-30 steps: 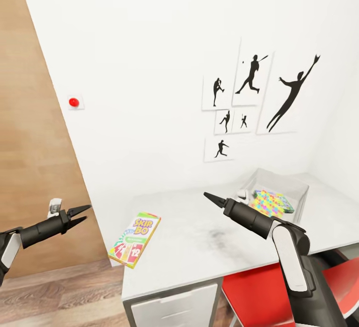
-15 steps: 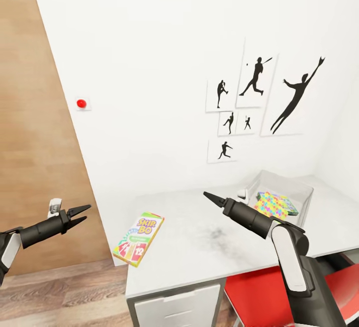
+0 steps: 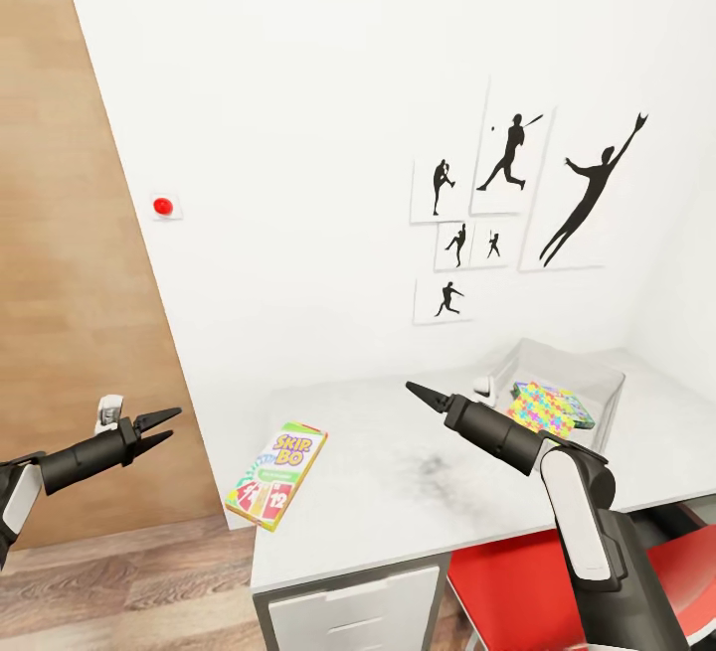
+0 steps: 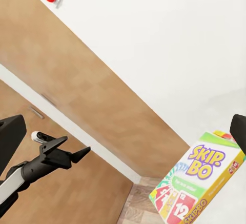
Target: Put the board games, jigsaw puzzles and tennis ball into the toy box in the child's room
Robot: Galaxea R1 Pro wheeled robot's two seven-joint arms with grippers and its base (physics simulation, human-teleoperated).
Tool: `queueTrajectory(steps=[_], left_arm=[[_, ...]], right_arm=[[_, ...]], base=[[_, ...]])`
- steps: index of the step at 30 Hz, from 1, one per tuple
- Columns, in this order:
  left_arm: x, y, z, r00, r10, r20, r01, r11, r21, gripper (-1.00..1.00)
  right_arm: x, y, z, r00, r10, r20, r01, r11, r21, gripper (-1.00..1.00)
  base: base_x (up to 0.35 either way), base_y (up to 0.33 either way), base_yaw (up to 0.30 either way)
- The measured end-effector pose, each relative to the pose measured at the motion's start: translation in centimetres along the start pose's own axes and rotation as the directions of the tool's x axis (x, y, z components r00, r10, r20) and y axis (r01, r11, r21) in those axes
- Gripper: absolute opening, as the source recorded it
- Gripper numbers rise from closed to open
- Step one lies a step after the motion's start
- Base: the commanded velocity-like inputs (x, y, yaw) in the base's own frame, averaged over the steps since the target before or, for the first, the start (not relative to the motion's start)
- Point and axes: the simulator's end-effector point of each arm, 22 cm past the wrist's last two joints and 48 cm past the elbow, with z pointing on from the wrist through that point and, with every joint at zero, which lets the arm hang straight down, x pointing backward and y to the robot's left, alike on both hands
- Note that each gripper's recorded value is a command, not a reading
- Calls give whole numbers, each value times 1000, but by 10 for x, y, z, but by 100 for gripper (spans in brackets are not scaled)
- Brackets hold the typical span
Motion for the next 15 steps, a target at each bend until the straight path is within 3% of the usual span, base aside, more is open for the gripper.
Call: queueTrajectory(steps=[15], left_arm=[[0,0,0,1000,0,1,0,1000,1,100]], right_arm=[[0,0,0,1000,-1,1,1,1000,-1,100]], base=[[-44,36,0]])
